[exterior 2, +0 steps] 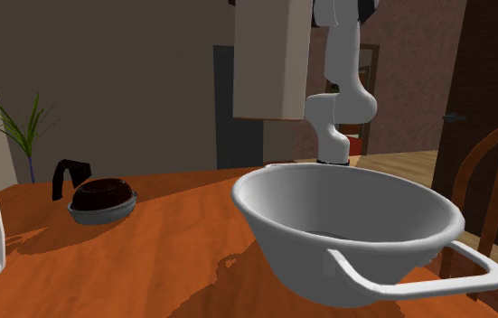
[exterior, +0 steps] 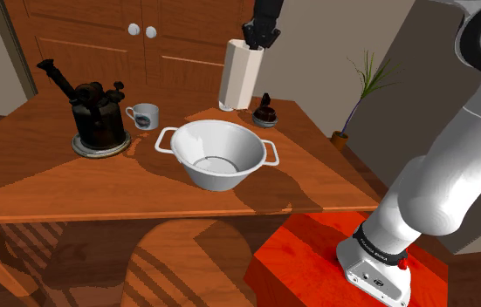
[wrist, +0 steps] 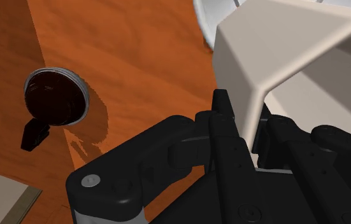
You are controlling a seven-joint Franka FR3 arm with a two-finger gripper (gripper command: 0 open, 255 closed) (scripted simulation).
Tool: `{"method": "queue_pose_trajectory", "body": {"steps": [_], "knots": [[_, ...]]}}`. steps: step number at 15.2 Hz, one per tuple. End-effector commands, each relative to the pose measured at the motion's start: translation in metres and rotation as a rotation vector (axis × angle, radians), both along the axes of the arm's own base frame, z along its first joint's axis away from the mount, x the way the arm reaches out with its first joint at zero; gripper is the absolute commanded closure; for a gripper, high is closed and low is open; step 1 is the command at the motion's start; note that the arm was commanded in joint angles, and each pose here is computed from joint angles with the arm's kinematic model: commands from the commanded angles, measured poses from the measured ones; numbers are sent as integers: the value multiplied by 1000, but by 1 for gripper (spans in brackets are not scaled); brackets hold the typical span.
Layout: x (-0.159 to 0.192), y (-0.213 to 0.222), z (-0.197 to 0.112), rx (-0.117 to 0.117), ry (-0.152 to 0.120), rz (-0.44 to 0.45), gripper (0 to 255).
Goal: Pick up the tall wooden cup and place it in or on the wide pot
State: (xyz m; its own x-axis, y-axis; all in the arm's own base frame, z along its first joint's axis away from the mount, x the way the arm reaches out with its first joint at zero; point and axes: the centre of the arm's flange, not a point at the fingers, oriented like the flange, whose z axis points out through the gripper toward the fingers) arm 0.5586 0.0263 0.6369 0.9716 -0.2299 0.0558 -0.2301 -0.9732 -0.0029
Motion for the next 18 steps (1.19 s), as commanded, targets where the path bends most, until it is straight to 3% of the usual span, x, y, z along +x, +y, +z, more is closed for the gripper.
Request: {"method": "queue_pose_trajectory", "body": {"steps": [1, 7, 18], "knots": [[-11, 22, 7, 0, -1, -2, 255], [-39, 89, 28, 0, -1, -2, 255], [-39, 89, -30, 0, -1, -2, 255]]}}
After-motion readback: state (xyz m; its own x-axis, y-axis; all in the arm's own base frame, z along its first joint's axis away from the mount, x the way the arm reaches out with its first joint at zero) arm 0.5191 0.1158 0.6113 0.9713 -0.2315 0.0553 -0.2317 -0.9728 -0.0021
